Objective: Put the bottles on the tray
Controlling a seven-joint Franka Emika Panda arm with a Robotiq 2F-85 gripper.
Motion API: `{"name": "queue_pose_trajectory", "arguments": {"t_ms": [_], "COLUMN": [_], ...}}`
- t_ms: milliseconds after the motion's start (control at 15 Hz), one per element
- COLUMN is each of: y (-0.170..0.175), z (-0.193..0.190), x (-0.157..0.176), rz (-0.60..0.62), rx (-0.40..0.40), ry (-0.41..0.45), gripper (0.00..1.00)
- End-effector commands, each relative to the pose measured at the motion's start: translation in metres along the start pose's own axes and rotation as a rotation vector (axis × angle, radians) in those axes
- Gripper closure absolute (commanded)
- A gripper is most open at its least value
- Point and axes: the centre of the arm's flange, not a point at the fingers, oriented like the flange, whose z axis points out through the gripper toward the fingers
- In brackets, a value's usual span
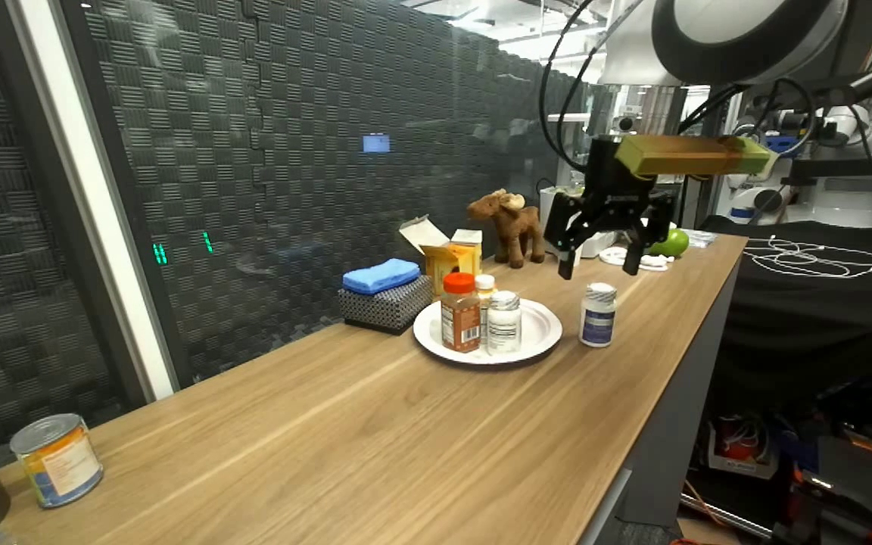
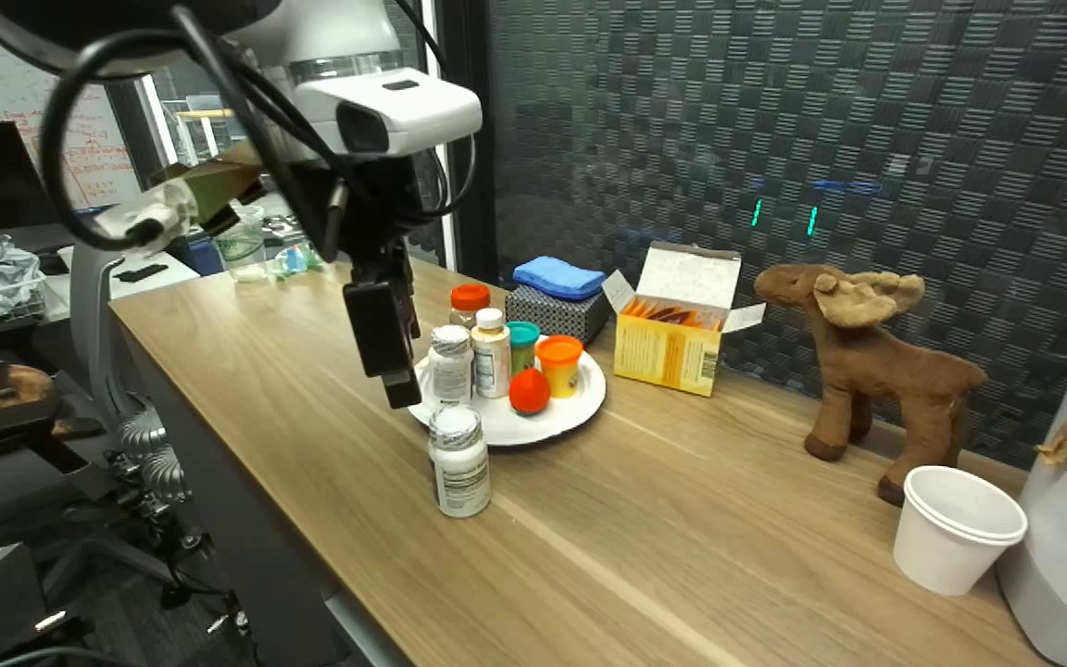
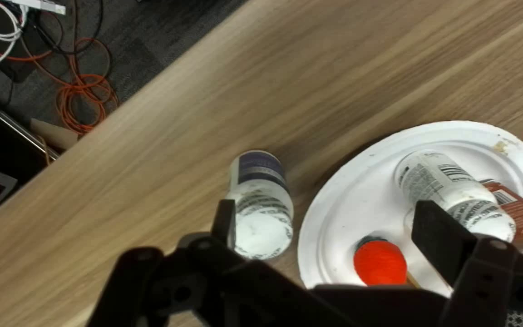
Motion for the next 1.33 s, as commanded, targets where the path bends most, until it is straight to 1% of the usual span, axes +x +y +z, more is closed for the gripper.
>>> {"name": "queue_pose_trajectory", "arguments": {"t_ms": [0,200,467,800,1067,1133,1200,1267], "y": [0.027,0.034,0.031,0.023,0.021,0.021,0.021,0.022], "z": [-0.006,-0.004,0.002,0.024,0.033,0.034,0.034,0.034], "x": [-0.011,0.003,0.022,0.036,0.045,0.045,0.044,0.042], "rz": [0.09,0.115,0.119,0.118,0.137,0.138,0.139,0.137], "rx": [0.006,0.035,0.063,0.058,0.034,0.034,0.031,0.032], "ry": [0.038,0.04,0.026,-0.029,-0.044,-0.049,-0.051,-0.055], "gripper": [0.0,0.0,0.0,0.0,0.0,0.25,0.26,0.32]}}
